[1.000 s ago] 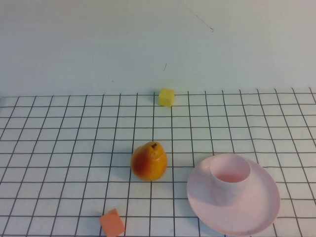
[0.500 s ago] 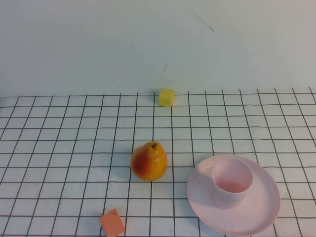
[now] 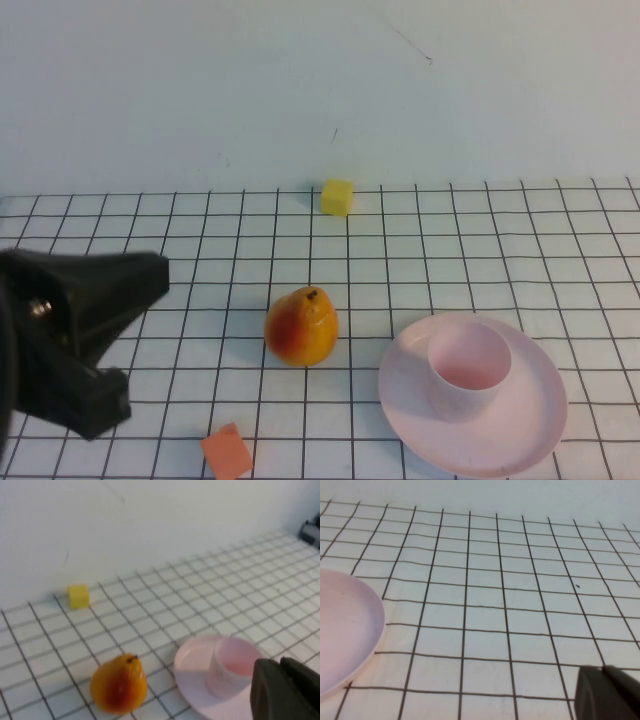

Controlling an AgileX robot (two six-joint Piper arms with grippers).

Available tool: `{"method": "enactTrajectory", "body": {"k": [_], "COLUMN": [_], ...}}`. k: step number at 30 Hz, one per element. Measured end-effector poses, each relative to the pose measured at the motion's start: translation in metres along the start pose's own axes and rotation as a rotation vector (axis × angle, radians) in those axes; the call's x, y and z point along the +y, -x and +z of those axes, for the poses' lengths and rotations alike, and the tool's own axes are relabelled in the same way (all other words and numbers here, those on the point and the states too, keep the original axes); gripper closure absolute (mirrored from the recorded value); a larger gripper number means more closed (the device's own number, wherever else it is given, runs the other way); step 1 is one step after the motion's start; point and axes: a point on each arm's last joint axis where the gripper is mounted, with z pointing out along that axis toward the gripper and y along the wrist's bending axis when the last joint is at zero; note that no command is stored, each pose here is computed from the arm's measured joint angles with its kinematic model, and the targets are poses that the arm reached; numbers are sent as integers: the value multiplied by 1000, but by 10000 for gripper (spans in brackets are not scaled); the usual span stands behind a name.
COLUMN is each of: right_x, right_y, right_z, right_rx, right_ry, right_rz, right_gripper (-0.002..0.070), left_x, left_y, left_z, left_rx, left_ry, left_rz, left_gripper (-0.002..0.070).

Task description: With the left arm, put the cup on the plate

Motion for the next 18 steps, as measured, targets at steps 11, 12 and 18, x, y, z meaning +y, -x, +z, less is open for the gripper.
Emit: {"method": "enactTrajectory", "body": {"k": [11, 12, 18], "right_x": [0, 0, 0], "right_y": [0, 0, 0], "right_z": [0, 0, 0], "right_rx": [0, 0, 0], "right_ry": [0, 0, 0], "right_rz": [0, 0, 0], "right_gripper": [678, 678, 678], "left_x": [39, 41, 48], "left_y": [-71, -72, -85], "left_z": [23, 21, -4], "left_rx": [132, 84, -252], "left_ry": [212, 228, 320], "left_rz": [314, 337, 383], "left_gripper": [675, 676, 676]}}
